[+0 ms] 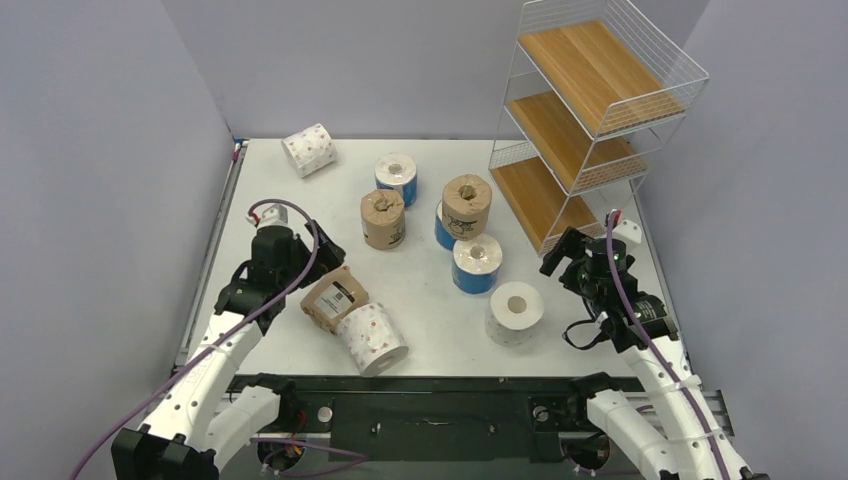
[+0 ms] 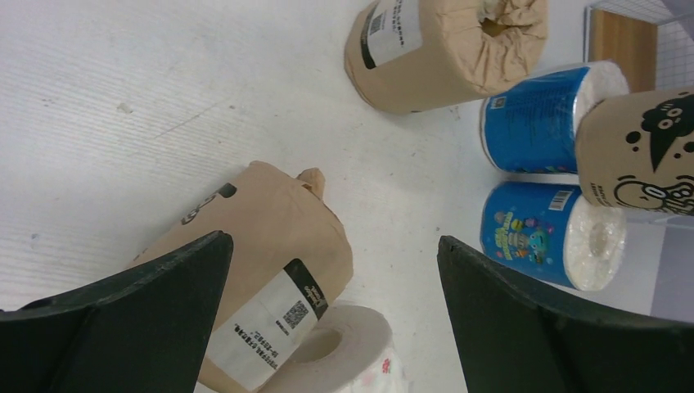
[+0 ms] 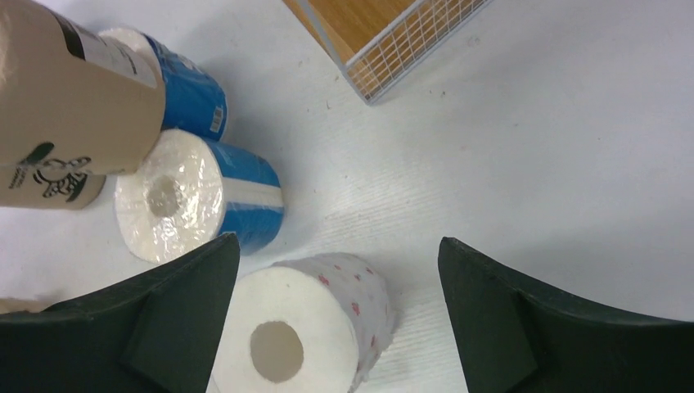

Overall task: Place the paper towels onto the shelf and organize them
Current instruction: Pick up the paper towel from the center of the board.

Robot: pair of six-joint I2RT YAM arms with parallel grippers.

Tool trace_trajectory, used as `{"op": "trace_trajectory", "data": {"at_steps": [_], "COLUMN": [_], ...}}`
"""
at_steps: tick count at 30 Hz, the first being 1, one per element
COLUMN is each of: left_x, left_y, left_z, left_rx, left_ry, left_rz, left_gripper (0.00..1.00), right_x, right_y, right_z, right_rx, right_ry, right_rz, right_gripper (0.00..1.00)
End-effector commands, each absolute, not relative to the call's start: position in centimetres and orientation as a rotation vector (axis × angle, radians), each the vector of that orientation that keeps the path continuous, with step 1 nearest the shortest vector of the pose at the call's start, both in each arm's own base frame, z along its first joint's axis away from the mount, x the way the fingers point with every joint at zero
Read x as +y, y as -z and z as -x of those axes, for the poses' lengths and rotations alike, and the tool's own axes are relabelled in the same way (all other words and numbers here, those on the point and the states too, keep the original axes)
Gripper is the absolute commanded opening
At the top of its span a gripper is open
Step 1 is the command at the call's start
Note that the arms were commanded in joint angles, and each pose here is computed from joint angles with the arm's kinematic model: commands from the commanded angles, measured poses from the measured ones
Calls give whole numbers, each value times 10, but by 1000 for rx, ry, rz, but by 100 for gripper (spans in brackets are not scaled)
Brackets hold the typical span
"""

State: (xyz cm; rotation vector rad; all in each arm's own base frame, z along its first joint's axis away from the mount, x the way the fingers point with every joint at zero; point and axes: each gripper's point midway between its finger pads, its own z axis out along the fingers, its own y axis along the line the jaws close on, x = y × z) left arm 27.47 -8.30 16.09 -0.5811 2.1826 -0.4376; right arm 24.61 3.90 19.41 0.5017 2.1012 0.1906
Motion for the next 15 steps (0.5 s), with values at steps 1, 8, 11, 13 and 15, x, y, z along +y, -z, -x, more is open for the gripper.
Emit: {"op": "trace_trajectory", "data": {"at_steps": [1, 8, 11, 13, 15], "left_x": [-103, -119, -120, -120, -119], "left_y": [-199, -205, -206, -205, -202], "left_z": [-289, -290, -290, -291, -290], "left_rx": [2060, 2005, 2010, 2015, 2021], "left_ry": [575, 692, 697, 693, 687], "left_rz": [494, 452, 447, 449, 454], "left_gripper": [96, 96, 96, 96, 96], "right_x": [47, 75, 85, 91, 91], "right_y": [-179, -164, -154, -149, -142], "right_z": [-220, -208, -206, -206, -205], "right_rx": [2259, 2326, 2361, 2362, 2379], "right_ry": [-178, -186, -164, -169, -158], "right_rz": [-391, -255, -230, -221, -231], "right_gripper": [86, 85, 84, 83, 82]}}
